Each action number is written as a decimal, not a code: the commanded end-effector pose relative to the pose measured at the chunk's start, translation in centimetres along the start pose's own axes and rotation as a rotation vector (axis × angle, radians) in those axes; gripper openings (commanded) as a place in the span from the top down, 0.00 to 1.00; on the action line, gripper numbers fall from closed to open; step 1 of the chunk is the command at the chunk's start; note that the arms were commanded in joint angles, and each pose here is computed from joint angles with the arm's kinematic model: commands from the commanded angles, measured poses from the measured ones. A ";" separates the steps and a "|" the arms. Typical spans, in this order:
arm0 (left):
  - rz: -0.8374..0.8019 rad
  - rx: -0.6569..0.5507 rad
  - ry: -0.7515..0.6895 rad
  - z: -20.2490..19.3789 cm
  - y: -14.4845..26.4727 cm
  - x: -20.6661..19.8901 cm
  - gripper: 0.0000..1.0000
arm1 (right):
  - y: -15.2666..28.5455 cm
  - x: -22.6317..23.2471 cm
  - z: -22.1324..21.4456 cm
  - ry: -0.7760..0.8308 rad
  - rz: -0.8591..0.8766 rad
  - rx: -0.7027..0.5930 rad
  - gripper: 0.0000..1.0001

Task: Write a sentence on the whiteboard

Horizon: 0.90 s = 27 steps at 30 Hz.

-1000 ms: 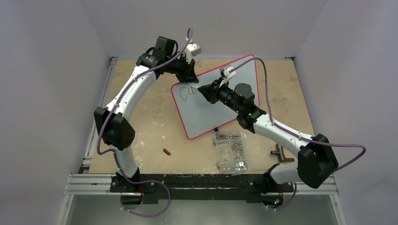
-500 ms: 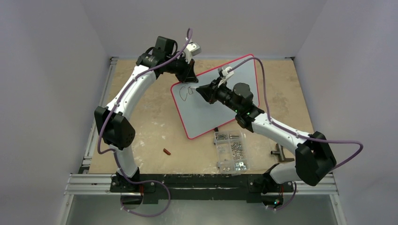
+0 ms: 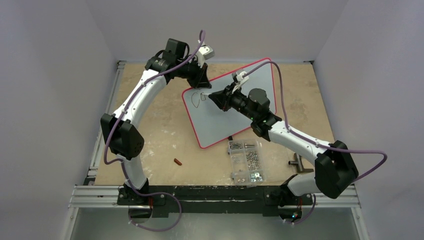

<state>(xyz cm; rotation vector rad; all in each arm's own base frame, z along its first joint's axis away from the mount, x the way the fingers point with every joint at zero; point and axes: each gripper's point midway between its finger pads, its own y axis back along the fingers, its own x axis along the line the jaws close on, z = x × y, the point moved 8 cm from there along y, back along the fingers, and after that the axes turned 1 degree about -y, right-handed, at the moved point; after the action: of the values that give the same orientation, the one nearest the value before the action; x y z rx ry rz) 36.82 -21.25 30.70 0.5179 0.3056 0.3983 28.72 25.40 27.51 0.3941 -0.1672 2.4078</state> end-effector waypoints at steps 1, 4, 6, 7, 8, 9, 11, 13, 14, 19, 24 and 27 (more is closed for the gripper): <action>0.066 0.094 -0.088 -1.0 -0.1 0.6 1.00 | 1.1 0.5 1.4 0.029 0.001 -0.029 1.00; 0.064 0.096 -0.086 -1.1 -0.2 0.6 1.00 | 1.8 1.1 2.4 0.047 0.023 -0.046 1.00; 0.064 0.096 -0.086 -1.1 -0.2 0.6 1.00 | 2.2 1.2 2.6 0.056 0.025 -0.053 1.00; 0.064 0.096 -0.086 -1.1 -0.2 0.6 1.00 | 2.4 1.3 2.6 0.058 0.025 -0.057 1.00; 0.064 0.098 -0.085 -1.1 -0.2 0.6 1.00 | 2.5 1.3 2.5 0.058 0.025 -0.058 1.00; 0.065 0.097 -0.085 -1.1 -0.2 0.6 1.00 | 2.6 1.2 2.4 0.058 0.022 -0.058 1.00; 0.064 0.099 -0.084 -1.1 -0.2 0.6 1.00 | 2.7 1.0 2.3 0.060 0.000 -0.056 1.00; 0.065 0.100 -0.084 -1.1 -0.2 0.6 1.00 | 2.8 0.8 2.2 0.063 -0.018 -0.053 1.00; 0.064 0.101 -0.083 -1.2 -0.2 0.6 1.00 | 2.7 0.7 2.1 0.065 -0.025 -0.049 1.00; 0.064 0.103 -0.084 -1.2 -0.2 0.6 1.00 | 2.5 0.2 1.6 0.065 -0.057 -0.036 1.00; 0.061 0.103 -0.085 -1.2 -0.3 0.6 1.00 | 2.1 0.0 1.7 0.061 -0.071 -0.039 1.00; 0.061 0.104 -0.084 -1.2 -0.3 0.6 1.00 | 1.9 -0.1 1.8 0.055 -0.080 -0.040 1.00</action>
<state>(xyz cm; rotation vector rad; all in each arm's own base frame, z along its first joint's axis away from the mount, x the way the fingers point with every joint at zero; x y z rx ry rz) 36.53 -21.48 30.97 0.5204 0.3058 0.3896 27.36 23.52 28.57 0.3417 -0.1461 2.3575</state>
